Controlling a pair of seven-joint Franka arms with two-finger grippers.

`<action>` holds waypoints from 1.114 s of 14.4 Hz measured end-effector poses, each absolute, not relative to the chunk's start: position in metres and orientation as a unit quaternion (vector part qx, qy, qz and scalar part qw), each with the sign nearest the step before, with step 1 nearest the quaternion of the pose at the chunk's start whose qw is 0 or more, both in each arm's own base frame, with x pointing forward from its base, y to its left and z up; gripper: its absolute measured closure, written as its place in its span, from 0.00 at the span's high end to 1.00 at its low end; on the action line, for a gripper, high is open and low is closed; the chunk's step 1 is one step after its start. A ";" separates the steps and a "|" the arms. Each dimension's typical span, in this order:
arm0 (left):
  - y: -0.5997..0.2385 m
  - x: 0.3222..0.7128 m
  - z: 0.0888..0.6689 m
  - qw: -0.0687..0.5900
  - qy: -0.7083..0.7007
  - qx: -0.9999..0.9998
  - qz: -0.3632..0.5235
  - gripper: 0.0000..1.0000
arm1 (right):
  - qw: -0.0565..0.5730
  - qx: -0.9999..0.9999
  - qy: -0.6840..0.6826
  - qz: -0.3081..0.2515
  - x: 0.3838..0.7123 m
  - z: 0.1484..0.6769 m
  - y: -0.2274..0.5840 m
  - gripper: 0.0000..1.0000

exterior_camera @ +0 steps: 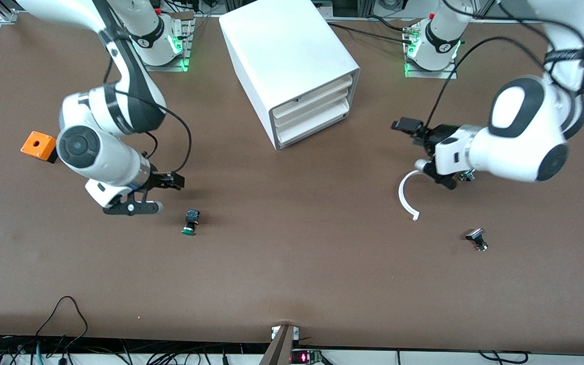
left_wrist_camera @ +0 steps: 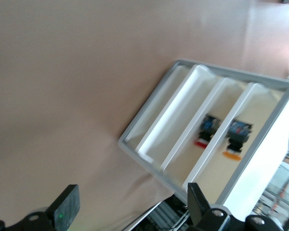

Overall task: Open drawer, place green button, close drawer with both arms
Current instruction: 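Grasp the green button with the right gripper while the left gripper grips the drawer, then pull the drawer open with the left gripper while the right gripper lifts the button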

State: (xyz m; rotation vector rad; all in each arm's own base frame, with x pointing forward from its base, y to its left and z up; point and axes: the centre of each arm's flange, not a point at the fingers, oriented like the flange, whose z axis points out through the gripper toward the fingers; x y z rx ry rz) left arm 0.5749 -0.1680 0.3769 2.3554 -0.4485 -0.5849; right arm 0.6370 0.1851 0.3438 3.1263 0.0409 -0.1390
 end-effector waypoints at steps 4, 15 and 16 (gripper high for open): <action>-0.217 0.559 0.328 0.399 -0.203 0.875 -0.182 0.95 | -0.004 1.000 0.011 -0.025 0.642 0.273 0.185 1.00; -0.223 0.471 0.163 0.612 -0.175 0.764 -0.110 0.85 | -0.032 0.998 0.004 0.052 0.649 0.195 0.188 0.99; -0.225 0.465 0.154 0.615 -0.174 0.761 -0.114 0.85 | -0.033 0.998 0.004 0.054 0.649 0.190 0.188 0.98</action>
